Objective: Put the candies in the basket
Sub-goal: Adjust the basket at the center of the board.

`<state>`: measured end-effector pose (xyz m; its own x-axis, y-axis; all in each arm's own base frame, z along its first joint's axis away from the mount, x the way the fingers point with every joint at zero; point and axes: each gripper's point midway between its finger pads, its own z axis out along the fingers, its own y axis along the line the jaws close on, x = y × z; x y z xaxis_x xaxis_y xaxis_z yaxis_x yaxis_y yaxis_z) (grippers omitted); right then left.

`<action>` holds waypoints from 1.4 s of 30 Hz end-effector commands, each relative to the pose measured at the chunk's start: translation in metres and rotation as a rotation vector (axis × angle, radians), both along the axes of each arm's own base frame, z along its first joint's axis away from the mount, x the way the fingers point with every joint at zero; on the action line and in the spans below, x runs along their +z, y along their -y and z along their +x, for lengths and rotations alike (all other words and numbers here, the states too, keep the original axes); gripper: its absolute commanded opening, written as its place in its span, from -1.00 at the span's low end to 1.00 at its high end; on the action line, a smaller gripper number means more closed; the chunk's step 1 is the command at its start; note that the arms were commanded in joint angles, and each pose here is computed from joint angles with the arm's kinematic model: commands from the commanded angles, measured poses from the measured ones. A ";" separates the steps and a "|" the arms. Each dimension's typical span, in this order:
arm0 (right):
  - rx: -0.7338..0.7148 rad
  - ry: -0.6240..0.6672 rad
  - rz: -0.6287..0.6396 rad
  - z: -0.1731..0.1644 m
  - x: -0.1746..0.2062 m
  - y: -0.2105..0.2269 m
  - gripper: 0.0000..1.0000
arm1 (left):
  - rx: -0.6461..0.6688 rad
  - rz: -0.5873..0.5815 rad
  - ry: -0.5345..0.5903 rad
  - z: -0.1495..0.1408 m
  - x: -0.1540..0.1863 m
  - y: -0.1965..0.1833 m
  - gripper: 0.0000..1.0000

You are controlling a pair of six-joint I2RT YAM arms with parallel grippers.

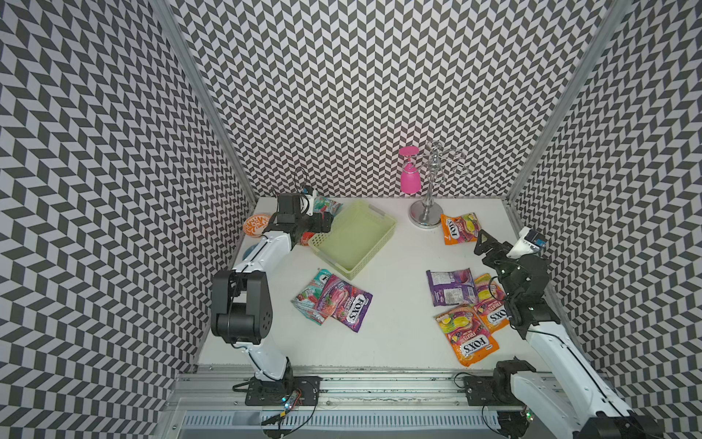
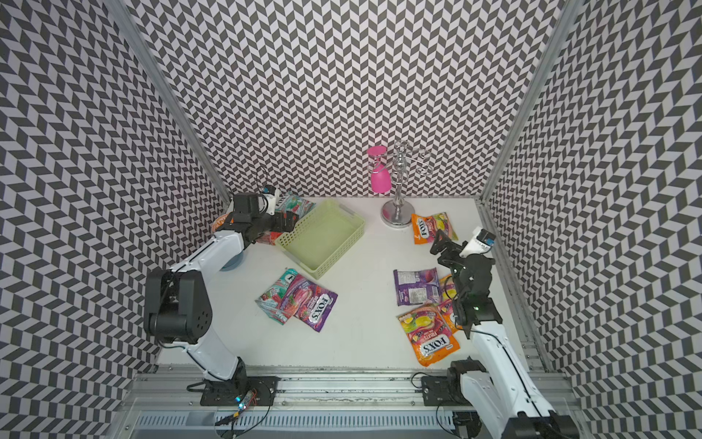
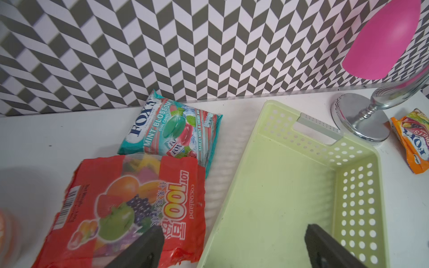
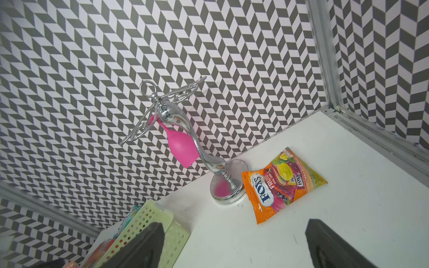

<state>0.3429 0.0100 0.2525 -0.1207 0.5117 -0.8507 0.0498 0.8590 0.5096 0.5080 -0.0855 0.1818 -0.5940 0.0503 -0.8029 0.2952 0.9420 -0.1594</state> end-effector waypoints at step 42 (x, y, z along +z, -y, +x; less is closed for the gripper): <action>0.385 -0.261 0.061 0.006 -0.039 -0.098 0.95 | -0.259 -0.175 -0.276 -0.071 -0.038 0.115 0.99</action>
<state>0.3385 0.1009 0.1964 -0.5328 0.4640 -0.7077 -0.1083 0.7920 0.6008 0.4450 -0.1930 0.1200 -0.7921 0.1428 -0.5935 0.4261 0.8255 -0.3700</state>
